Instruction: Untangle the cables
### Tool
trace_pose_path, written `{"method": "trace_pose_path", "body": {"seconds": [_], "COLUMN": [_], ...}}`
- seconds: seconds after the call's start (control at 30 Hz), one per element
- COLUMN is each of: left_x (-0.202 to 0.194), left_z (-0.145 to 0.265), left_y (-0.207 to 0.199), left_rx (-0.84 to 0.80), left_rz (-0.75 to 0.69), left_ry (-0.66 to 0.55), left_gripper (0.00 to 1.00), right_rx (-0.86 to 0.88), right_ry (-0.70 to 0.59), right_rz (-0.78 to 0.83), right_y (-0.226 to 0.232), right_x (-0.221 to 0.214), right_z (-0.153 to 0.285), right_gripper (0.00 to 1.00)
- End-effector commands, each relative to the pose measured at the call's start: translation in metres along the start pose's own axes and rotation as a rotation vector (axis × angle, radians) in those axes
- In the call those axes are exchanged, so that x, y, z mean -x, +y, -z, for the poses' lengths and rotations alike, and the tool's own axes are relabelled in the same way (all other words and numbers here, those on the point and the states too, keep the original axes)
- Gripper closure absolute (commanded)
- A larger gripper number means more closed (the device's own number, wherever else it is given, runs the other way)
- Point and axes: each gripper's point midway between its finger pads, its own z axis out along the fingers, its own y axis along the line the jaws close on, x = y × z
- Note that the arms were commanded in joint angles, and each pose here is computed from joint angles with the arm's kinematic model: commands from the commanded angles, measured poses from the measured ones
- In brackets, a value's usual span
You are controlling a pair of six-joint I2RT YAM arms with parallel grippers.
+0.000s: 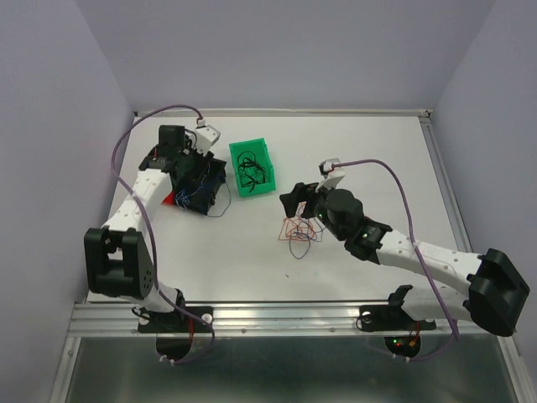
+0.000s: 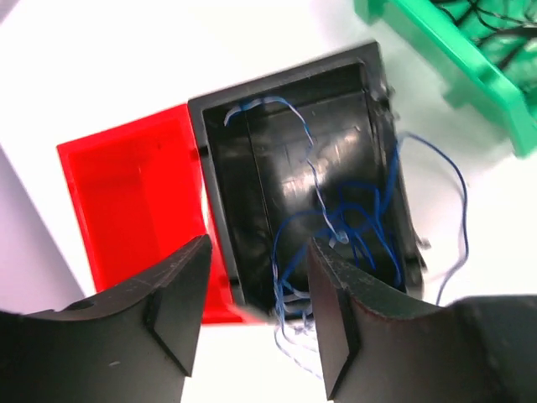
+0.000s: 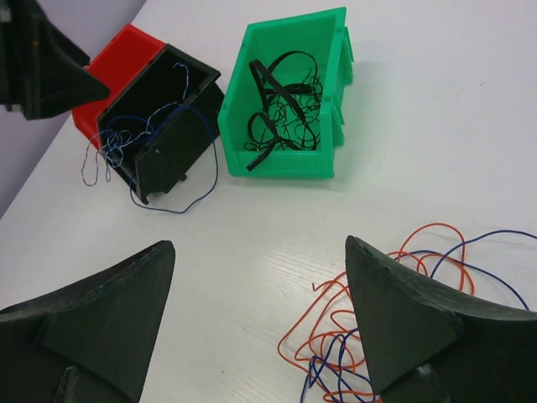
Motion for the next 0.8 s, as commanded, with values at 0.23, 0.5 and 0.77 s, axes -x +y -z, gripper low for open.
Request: {"method": "trace_pose_path", "body": {"seconds": [0.23,0.5,0.77], "left_x": [-0.029,-0.053,-0.06], "left_z": [0.071,0.029,-0.013], "left_y": [-0.12,-0.147,-0.152], "left_rx": [-0.056,-0.018,0.013], "left_rz": [-0.382,-0.425,-0.396], "left_ry": [-0.11,0.062,0.169], "left_gripper": [0.36,0.37,0.4], "right_rx": [0.038,0.033,0.035], "right_ry": [-0.105,-0.151,-0.182], "right_rz": [-0.036,-0.048,-0.055], "right_y": [0.015,0.011,0.009], "right_x": [0.04,0.055,0.065], "right_z": [0.009,0.023,0.032], "right_gripper": [0.12,0.11,0.1]}}
